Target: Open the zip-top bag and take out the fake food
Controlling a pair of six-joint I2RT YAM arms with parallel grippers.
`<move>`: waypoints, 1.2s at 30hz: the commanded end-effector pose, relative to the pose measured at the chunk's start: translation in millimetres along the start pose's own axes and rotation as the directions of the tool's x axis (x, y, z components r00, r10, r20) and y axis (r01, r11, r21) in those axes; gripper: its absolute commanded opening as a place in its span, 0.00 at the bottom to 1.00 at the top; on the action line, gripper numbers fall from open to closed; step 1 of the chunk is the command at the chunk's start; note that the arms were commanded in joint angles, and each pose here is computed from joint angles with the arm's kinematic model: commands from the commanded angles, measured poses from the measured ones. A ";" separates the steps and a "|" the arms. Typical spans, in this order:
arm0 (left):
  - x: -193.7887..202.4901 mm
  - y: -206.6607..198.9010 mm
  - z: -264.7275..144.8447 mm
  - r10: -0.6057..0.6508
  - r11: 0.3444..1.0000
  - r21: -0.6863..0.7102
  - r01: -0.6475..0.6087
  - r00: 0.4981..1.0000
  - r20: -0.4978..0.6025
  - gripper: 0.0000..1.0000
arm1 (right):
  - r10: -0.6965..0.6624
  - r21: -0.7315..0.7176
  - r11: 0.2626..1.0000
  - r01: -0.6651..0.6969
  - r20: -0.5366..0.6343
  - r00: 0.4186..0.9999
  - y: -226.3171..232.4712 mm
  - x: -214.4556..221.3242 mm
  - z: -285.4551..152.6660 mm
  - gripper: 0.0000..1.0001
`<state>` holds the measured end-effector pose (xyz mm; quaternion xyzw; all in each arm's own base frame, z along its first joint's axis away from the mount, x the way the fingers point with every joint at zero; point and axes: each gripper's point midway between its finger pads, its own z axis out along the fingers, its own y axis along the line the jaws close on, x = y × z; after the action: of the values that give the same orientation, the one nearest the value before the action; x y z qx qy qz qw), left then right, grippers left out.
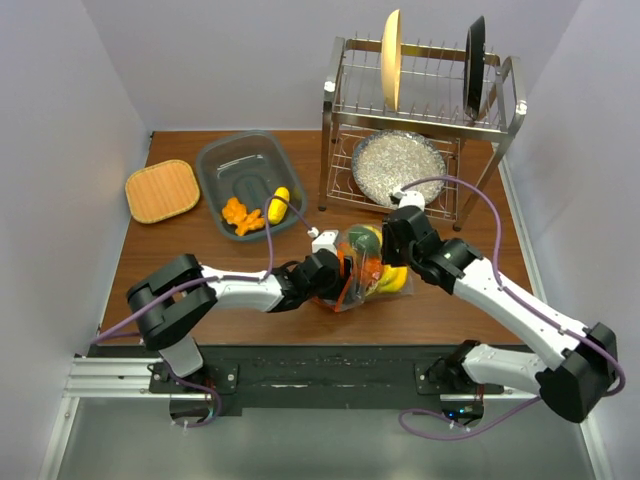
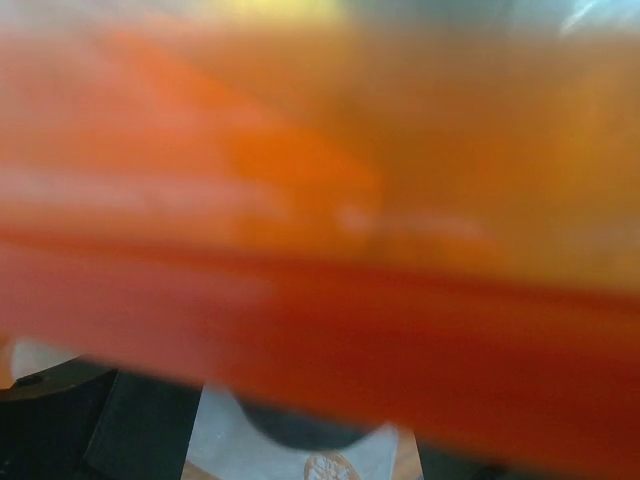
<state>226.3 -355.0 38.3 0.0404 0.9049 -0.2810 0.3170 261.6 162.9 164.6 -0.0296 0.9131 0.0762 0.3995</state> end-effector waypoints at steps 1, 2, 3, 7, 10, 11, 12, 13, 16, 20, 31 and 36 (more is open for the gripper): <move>-9.2 -11.5 6.0 0.017 1.000 0.005 -0.017 0.999 0.034 0.73 | 0.009 -0.001 1.000 -0.010 -0.054 0.998 -0.3 19.6 23.0 0.31; -6.6 -10.3 6.4 0.018 1.000 0.001 -0.018 0.999 0.027 0.67 | 0.011 0.005 1.000 -0.011 -0.066 0.998 -1.8 25.4 26.8 0.31; -5.5 -10.7 5.5 0.018 1.000 0.003 -0.018 1.000 0.023 0.62 | 0.010 0.007 1.000 -0.010 -0.074 0.997 -2.1 28.2 29.7 0.31; -11.0 -11.3 -7.2 0.021 1.000 0.002 -0.021 0.999 0.038 0.43 | 0.017 0.027 1.000 -0.015 -0.098 0.995 -7.4 36.5 40.9 0.31; -26.8 -13.6 -26.9 0.026 1.000 -0.004 -0.026 0.997 0.079 0.38 | 0.029 0.031 0.999 -0.026 -0.103 0.994 -10.4 37.5 44.8 0.31; -29.4 -12.3 -30.8 0.029 1.000 -0.012 -0.028 0.996 0.087 0.36 | 0.030 0.029 0.999 -0.027 -0.105 0.994 -10.7 38.1 45.7 0.31; -31.0 -9.4 -34.3 0.044 0.999 -0.026 -0.042 0.995 0.086 0.35 | 0.032 0.030 0.999 -0.029 -0.107 0.994 -11.0 38.4 46.6 0.31; -35.5 -11.3 -40.1 0.050 0.999 -0.022 -0.048 0.994 0.099 0.34 | 0.033 0.028 0.999 -0.030 -0.105 0.994 -10.4 37.4 46.9 0.31; -38.6 -6.3 -48.2 0.081 0.996 -0.053 -0.076 0.992 0.095 0.32 | 0.038 0.012 0.999 -0.037 -0.109 0.993 -6.4 36.5 48.0 0.30; -37.3 15.5 -57.3 0.106 0.984 -0.149 -0.093 0.991 0.084 0.30 | 0.035 0.001 0.999 -0.035 -0.111 0.993 -3.5 35.1 47.9 0.30; -63.2 34.4 -88.8 0.136 0.969 -0.224 -0.101 0.980 0.147 0.24 | 0.025 -0.016 0.999 -0.027 -0.113 0.993 0.5 31.9 47.3 0.29; -75.8 40.3 -98.7 0.140 0.971 -0.217 -0.105 0.978 0.154 0.24 | 0.024 -0.018 0.999 -0.026 -0.114 0.993 0.8 31.7 47.4 0.29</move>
<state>231.0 -270.2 105.8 0.0394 0.9049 -0.1702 0.3882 265.1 163.1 97.7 -0.0254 0.9418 0.0719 0.3273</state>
